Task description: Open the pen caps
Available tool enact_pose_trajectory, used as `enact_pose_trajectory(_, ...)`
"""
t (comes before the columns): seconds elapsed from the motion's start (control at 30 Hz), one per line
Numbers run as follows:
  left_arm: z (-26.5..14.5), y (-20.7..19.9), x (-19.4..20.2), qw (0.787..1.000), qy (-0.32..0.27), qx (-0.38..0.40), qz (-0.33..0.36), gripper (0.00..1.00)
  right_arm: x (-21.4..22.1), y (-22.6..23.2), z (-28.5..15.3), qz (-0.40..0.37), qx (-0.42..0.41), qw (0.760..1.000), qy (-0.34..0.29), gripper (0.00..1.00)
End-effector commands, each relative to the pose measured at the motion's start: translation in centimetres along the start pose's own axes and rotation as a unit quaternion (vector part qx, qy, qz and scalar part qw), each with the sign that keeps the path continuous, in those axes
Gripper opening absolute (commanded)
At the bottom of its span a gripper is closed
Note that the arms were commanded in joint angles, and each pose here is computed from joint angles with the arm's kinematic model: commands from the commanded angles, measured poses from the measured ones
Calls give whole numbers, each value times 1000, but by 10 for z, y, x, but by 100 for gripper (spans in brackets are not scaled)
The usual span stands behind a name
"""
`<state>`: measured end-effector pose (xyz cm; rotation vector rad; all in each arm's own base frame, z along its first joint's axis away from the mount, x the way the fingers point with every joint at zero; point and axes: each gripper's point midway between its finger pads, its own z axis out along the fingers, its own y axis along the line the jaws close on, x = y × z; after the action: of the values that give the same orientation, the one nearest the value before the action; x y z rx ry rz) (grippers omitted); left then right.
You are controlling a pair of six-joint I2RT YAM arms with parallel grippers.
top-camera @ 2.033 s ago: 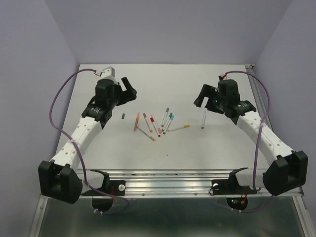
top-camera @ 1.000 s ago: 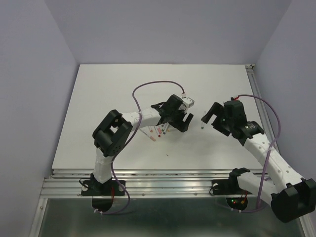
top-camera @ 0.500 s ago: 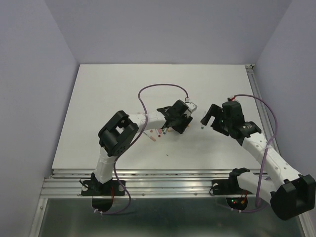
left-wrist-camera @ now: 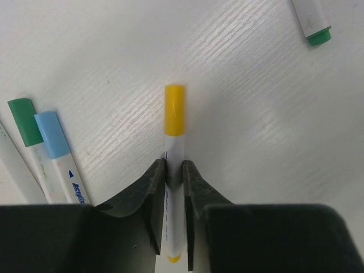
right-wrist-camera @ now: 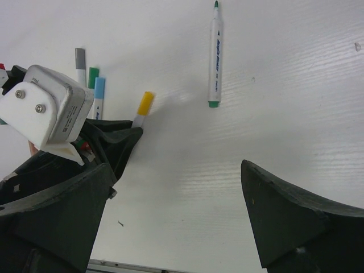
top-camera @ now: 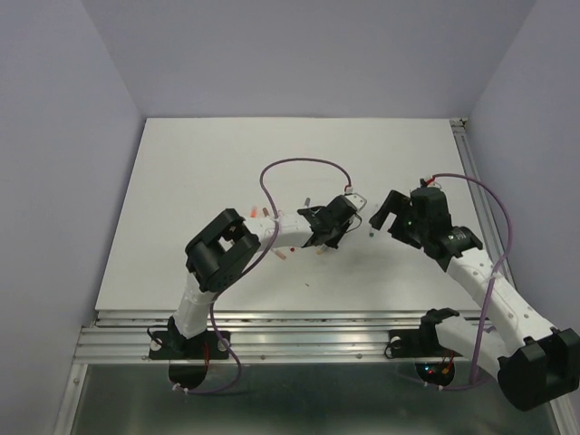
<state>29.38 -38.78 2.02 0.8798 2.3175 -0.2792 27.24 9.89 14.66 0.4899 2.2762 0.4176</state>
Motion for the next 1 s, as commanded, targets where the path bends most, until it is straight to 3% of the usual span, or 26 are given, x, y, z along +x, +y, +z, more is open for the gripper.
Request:
enact_pose_trajectory(0.0, 14, 6, 95, 991, 134, -23, 9, 22, -7, -1, 1, -4, -3, 1000, -25, 100)
enact_pose_trajectory(0.07, 15, 3, 96, 991, 132, -16, 2, 13, -7, -1, 2, -3, -3, 1000, -25, 100)
enact_pose_trajectory(0.1, 15, 2, 100, 991, 135, -12, 1, 0, -7, -1, 1, -3, -4, 1000, -27, 100)
enact_pose_trajectory(0.3, -6, -9, 65, 996, 68, 12, -48, 0, -11, 8, -7, -9, -33, 999, -37, 100)
enact_pose_trajectory(0.47, -51, -12, -2, 992, -50, 24, -110, 0, -17, 50, -41, -42, -169, 983, -64, 100)
enact_pose_trajectory(0.63, -103, -25, -47, 972, -149, 93, -153, 0, -10, 76, -67, -85, -268, 957, -72, 100)
enact_pose_trajectory(0.77, -138, -36, -63, 950, -211, 148, -177, 0, -11, 85, -78, -96, -286, 951, -62, 100)
enact_pose_trajectory(0.97, -171, -42, -62, 928, -252, 189, -200, 0, -6, 107, -77, -89, -335, 938, -21, 100)
